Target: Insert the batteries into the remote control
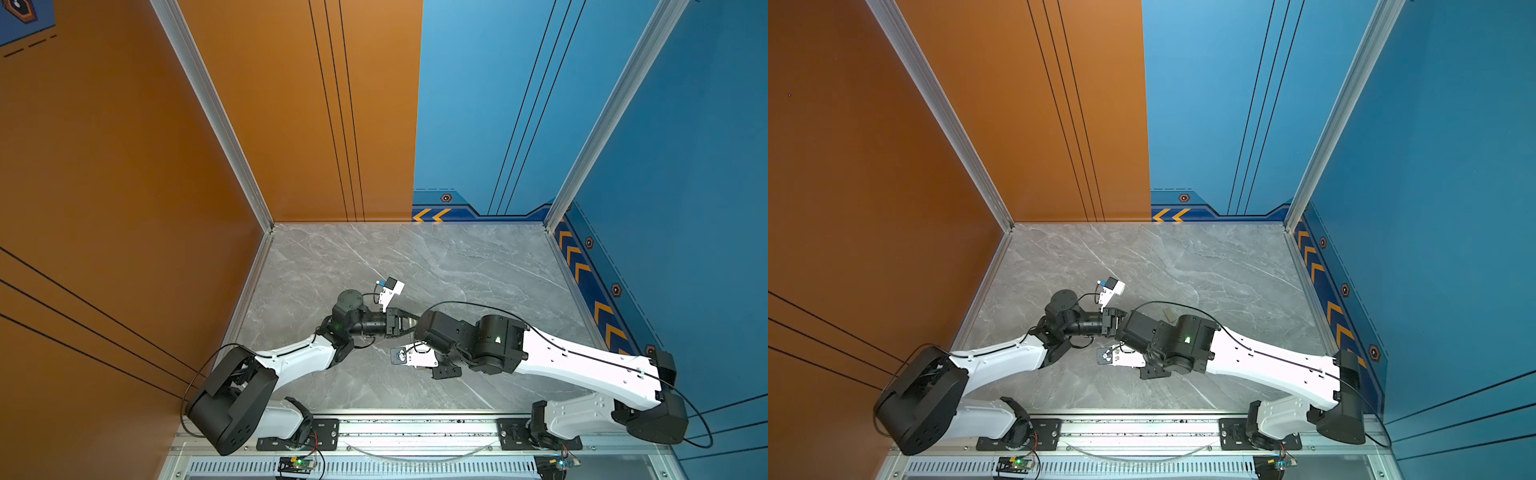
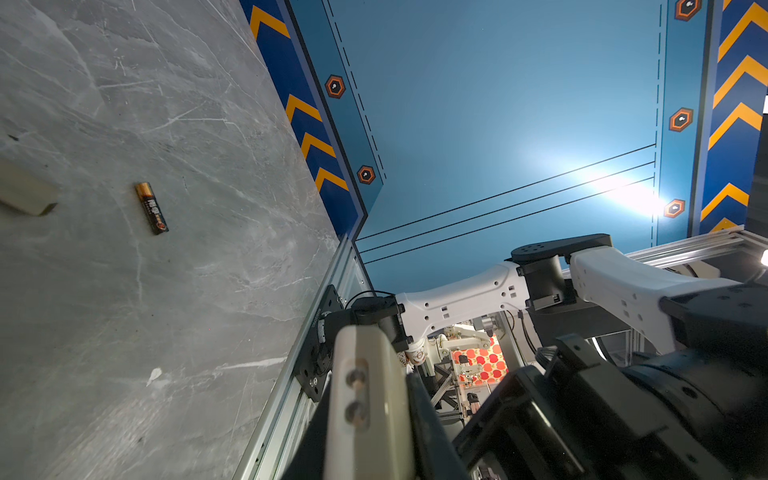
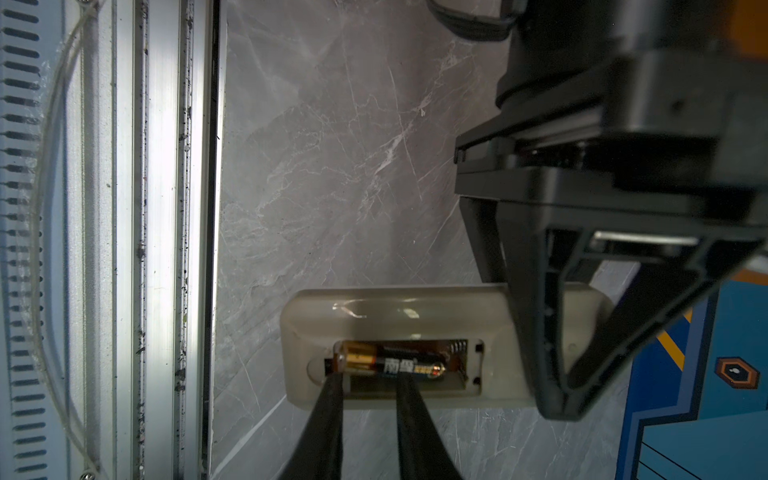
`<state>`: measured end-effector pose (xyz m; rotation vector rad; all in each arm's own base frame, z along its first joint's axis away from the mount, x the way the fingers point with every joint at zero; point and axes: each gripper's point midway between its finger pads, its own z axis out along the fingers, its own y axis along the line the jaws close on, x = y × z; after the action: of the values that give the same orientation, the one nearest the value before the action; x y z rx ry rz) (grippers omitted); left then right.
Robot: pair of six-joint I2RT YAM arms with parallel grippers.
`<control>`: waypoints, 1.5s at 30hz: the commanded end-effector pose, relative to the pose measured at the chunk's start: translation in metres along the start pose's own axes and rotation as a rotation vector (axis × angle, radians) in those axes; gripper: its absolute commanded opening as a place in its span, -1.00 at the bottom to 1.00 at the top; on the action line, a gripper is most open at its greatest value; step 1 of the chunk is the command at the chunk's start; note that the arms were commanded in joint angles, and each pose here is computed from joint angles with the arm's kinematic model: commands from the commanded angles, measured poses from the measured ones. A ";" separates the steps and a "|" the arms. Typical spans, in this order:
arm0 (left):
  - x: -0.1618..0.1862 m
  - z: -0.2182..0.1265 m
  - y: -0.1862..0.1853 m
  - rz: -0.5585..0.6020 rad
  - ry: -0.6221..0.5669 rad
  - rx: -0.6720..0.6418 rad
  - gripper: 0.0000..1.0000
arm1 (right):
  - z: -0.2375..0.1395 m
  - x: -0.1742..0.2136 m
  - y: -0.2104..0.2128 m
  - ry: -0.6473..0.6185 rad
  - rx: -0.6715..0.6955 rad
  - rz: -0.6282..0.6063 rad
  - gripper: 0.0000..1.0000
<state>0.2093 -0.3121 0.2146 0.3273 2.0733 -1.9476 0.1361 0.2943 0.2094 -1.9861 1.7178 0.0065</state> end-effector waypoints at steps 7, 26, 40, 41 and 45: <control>-0.003 0.002 -0.023 0.072 0.021 0.052 -1.00 | -0.002 -0.002 -0.001 0.009 0.003 -0.019 -0.57; -0.010 -0.004 -0.017 0.063 -0.015 0.027 -1.00 | -0.032 -0.001 -0.018 -0.075 0.045 0.151 -0.32; -0.013 -0.009 -0.013 0.068 -0.037 -0.009 -1.00 | -0.013 -0.002 -0.003 -0.047 -0.034 0.178 -0.33; -0.014 -0.010 -0.013 0.069 -0.040 -0.010 -1.00 | -0.011 -0.003 -0.003 -0.047 -0.040 0.181 -0.33; -0.014 -0.011 -0.013 0.068 -0.042 -0.011 -1.00 | -0.006 -0.006 0.000 -0.050 -0.057 0.190 -0.34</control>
<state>0.2127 -0.3035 0.2175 0.3192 2.0783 -1.9093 0.1371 0.2946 0.2211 -1.8388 1.8508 0.1320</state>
